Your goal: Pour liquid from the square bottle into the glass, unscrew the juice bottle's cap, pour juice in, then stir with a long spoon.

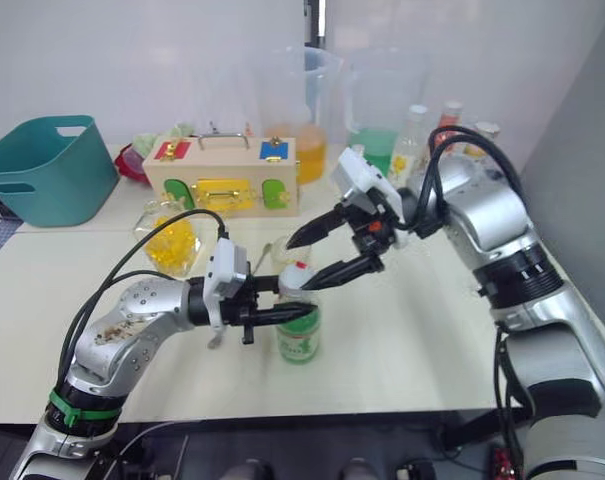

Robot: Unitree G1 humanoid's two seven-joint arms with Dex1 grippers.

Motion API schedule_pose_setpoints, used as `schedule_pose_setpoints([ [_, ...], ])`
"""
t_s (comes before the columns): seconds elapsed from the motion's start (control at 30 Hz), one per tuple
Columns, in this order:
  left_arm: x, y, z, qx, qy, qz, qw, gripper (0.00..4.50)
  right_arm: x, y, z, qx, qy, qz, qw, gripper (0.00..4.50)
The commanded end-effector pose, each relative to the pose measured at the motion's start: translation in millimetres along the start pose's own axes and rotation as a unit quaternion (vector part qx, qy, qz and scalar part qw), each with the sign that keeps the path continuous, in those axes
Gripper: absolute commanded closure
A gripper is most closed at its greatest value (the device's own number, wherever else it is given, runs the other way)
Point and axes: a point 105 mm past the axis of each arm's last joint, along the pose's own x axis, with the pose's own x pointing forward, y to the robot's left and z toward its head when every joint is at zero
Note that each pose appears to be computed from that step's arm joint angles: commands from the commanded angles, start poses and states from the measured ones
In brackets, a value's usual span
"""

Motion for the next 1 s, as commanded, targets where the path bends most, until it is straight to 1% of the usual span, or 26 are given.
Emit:
schedule_pose_setpoints([
  [0.03,1,-1,1,0.003,0.002,-0.004,1.0,3.1,-11,10,11,-0.021,-0.02,0.013,1.0,0.03],
  [0.2,2,1,1,0.003,0.001,-0.004,1.0,3.1,-17,17,14,-0.023,-0.033,-0.004,0.999,0.03],
  [0.27,3,7,2,0.011,-0.005,0.005,1.0,3.1,-20,23,16,-0.017,-0.059,-0.064,0.996,0.03],
  [0.33,6,11,3,0.015,-0.009,0.01,1.0,3.1,-17,31,21,-0.005,-0.092,-0.127,0.988,0.03],
  [0.43,8,8,2,0.006,-0.015,-0.004,1.0,3.1,-12,38,20,0.039,-0.115,-0.202,0.972,0.03],
  [0.5,8,7,1,0.003,-0.014,-0.01,1.0,3.1,-11,42,17,0.059,-0.111,-0.248,0.961,0.03],
  [0.6,9,10,-2,0.002,-0.01,-0.009,1.0,3.1,-10,41,13,0.066,-0.097,-0.318,0.941,0.03],
  [0.67,10,13,-4,0.002,-0.008,-0.009,1.0,3.1,-6,39,13,0.07,-0.098,-0.35,0.929,0.03],
  [0.77,13,14,-6,0.001,-0.005,-0.015,1.0,3.1,3,40,8,0.085,-0.098,-0.379,0.916,0.03],
  [1.0,16,15,-5,0.001,-0.008,-0.02,1.0,3.1,13,44,-1,0.11,-0.088,-0.402,0.905,0.03],
])
